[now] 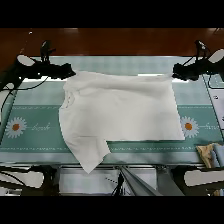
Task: Fold the shirts.
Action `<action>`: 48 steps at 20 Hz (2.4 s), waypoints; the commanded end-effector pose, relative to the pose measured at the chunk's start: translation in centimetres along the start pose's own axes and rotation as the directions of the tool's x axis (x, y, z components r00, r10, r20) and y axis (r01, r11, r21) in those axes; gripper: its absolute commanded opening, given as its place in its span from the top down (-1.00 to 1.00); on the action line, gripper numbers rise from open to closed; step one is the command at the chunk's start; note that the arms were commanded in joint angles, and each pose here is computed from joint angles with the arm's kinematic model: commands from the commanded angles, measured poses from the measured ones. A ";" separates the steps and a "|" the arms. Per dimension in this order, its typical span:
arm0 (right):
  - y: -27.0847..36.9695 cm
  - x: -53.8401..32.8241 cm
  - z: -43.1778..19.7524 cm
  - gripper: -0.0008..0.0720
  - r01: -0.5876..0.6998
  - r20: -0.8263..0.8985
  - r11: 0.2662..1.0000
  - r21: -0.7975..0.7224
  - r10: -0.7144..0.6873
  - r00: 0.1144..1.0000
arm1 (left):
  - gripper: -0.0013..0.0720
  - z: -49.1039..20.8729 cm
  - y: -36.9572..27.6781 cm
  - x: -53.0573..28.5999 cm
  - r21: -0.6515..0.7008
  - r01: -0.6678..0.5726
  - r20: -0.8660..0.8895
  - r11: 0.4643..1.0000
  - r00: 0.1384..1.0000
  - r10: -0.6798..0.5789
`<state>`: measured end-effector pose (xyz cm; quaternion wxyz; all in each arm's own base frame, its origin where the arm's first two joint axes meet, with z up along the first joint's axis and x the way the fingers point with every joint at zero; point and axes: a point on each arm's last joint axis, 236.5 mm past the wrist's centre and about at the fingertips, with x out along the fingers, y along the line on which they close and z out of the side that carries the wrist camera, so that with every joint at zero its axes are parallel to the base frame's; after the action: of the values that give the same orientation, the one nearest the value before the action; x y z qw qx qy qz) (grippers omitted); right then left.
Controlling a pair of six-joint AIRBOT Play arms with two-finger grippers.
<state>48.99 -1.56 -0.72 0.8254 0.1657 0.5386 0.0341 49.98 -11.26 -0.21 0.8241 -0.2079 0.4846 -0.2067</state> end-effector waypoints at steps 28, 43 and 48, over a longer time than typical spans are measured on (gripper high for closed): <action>-7.6 -9.6 -15.5 -0.38 0.023 -0.181 0.987 0.160 0.007 0.983 | -0.72 -29.7 4.2 -12.8 -0.456 -0.138 -0.460 0.879 0.882 -0.100; -7.2 -9.4 -14.8 -0.38 0.001 -0.152 0.987 0.159 0.023 0.988 | 0.05 -34.2 0.7 -6.0 -0.345 -0.144 -0.594 0.928 0.798 -0.097; -8.6 -9.8 -16.6 -0.38 0.067 -0.226 0.989 0.134 -0.035 0.973 | 0.89 -33.5 1.4 -5.7 -0.337 -0.143 -0.569 0.931 0.818 -0.080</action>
<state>30.23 -7.16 -0.29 0.7593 0.2241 0.6109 0.0065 17.32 -11.97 -11.34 0.5781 -0.2781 0.7503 -0.1596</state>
